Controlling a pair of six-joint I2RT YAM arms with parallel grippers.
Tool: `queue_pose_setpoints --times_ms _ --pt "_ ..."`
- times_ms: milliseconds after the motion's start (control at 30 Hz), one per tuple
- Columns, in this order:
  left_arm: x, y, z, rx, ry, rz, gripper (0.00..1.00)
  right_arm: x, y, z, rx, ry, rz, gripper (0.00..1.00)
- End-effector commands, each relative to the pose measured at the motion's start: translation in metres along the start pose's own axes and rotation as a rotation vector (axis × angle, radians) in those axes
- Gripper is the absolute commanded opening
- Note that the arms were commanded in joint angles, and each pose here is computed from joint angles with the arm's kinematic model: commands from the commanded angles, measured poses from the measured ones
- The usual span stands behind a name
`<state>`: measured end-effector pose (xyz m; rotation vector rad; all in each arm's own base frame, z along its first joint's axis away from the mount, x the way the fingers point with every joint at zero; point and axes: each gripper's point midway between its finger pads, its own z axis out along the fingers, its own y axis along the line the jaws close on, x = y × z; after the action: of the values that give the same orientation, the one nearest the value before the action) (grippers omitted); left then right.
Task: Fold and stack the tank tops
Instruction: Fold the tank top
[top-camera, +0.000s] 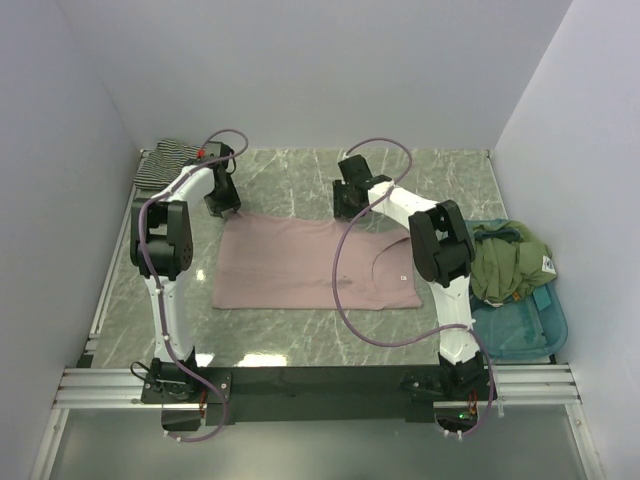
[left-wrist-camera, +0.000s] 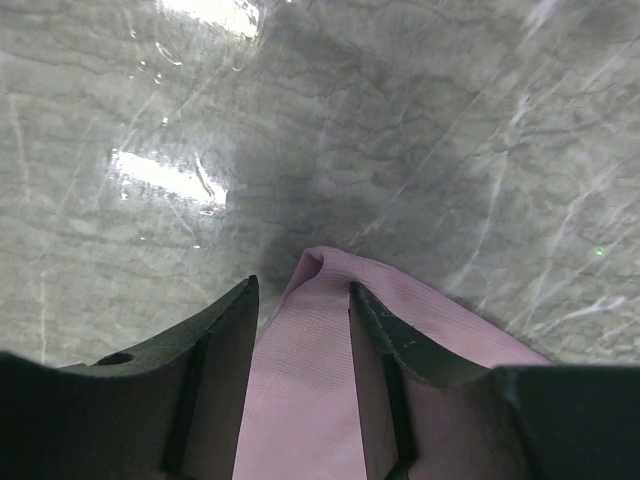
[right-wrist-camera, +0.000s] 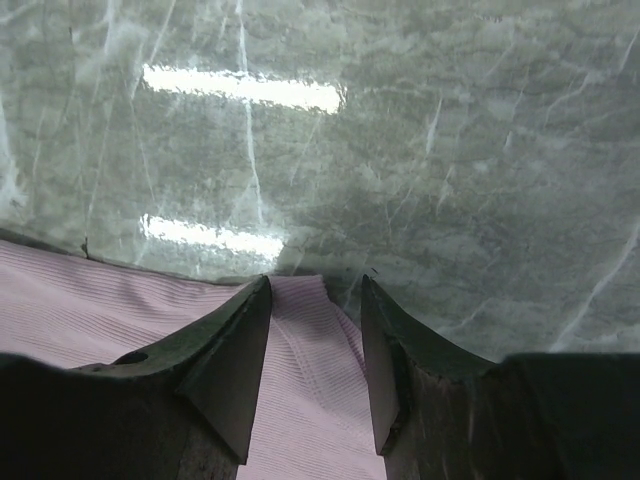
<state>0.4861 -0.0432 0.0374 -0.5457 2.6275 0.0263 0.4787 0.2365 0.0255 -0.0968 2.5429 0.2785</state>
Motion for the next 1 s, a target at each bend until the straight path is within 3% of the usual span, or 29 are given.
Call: queue_pose_setpoints --times_ms 0,267,600,967 --pt "-0.014 -0.01 -0.004 0.049 -0.024 0.008 0.47 -0.018 0.003 -0.005 -0.011 -0.035 -0.005 0.48" --pt "-0.017 -0.007 -0.001 0.05 -0.029 -0.01 0.44 -0.019 0.001 -0.012 -0.007 -0.046 0.0 0.42" --pt "-0.023 -0.007 0.0 0.065 -0.044 -0.022 0.37 -0.03 -0.003 -0.019 -0.014 -0.071 0.026 0.17" --pt "-0.037 -0.016 -0.01 0.117 -0.098 -0.029 0.25 -0.048 0.007 -0.03 -0.057 -0.111 0.04 0.12"
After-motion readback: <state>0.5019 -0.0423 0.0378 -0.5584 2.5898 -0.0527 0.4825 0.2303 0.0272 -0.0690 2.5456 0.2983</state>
